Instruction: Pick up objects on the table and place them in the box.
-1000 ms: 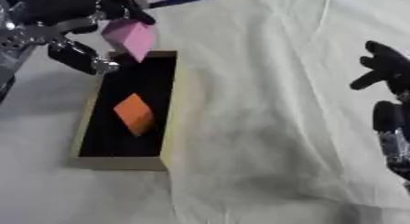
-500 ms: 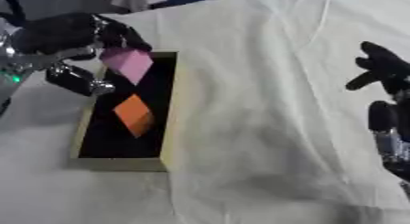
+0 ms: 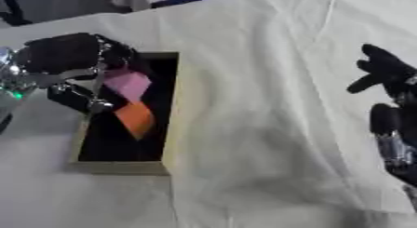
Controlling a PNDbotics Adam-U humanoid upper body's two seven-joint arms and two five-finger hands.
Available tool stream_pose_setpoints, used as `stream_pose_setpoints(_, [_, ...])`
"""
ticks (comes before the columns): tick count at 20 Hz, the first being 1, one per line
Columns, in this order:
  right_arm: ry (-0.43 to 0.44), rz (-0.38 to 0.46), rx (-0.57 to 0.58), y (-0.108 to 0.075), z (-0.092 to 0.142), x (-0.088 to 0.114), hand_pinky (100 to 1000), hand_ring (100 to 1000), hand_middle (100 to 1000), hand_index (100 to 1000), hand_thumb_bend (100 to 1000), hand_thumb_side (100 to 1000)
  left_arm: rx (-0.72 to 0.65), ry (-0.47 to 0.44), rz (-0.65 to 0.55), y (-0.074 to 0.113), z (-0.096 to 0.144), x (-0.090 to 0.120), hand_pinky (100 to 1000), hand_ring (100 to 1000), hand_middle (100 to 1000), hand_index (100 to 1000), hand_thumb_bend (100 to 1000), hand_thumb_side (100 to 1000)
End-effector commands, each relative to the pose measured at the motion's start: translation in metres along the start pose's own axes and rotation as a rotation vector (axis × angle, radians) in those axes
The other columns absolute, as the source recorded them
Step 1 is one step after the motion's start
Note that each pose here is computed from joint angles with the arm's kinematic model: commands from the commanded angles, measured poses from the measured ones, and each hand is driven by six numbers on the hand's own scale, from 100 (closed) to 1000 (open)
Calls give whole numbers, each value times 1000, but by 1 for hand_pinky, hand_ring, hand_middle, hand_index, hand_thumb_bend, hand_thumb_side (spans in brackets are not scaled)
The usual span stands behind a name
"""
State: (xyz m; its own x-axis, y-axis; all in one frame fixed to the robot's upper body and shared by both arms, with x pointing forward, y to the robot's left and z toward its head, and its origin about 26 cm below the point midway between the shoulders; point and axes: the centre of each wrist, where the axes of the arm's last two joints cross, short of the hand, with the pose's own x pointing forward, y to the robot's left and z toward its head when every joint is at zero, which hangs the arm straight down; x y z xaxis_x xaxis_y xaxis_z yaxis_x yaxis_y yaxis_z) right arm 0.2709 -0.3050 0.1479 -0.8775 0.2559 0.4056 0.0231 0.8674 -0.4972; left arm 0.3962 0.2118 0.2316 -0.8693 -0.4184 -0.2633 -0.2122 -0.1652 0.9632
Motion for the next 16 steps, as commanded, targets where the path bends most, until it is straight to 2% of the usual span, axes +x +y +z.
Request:
stream_pose_setpoints(1, [-10, 12, 5, -2, -3, 2, 895, 957, 554, 889, 100, 663, -9, 17, -43, 3, 2, -3, 618, 753, 775, 851, 308, 118])
stream_pose_setpoints(2, [-10, 12, 6, -2, -3, 2, 894, 957, 553, 889, 100, 664, -10, 21, -46, 2, 2, -4, 629, 764, 789, 861, 318, 184])
stream_pose_setpoints(5, [-9, 11, 10, -1, -3, 2, 894, 957, 552, 889, 100, 664, -16, 44, -56, -2, 1, -3, 638, 772, 798, 867, 339, 210])
stream_pose_setpoints(6, [-8, 11, 11, -1, -3, 2, 894, 957, 552, 888, 100, 664, -25, 48, -63, -3, 1, -3, 665, 800, 830, 891, 392, 265])
stream_pose_setpoints(10, [-7, 11, 12, -1, -3, 2, 894, 957, 552, 888, 100, 664, -47, 60, -85, -6, 0, -3, 673, 810, 841, 902, 399, 280])
stream_pose_setpoints(11, [-6, 11, 12, -1, -3, 2, 894, 956, 549, 886, 100, 664, -44, 63, -91, -5, 1, -3, 751, 891, 932, 975, 519, 416])
stream_pose_setpoints(13, [-1, 12, 13, -1, -2, 2, 894, 956, 549, 886, 100, 664, -12, 89, -119, 3, 4, -3, 759, 903, 945, 987, 547, 420])
stream_pose_setpoints(16, [4, 13, 13, 0, -1, 2, 894, 956, 549, 886, 100, 665, 61, 119, -173, 19, 6, 1, 806, 943, 974, 1000, 662, 342])
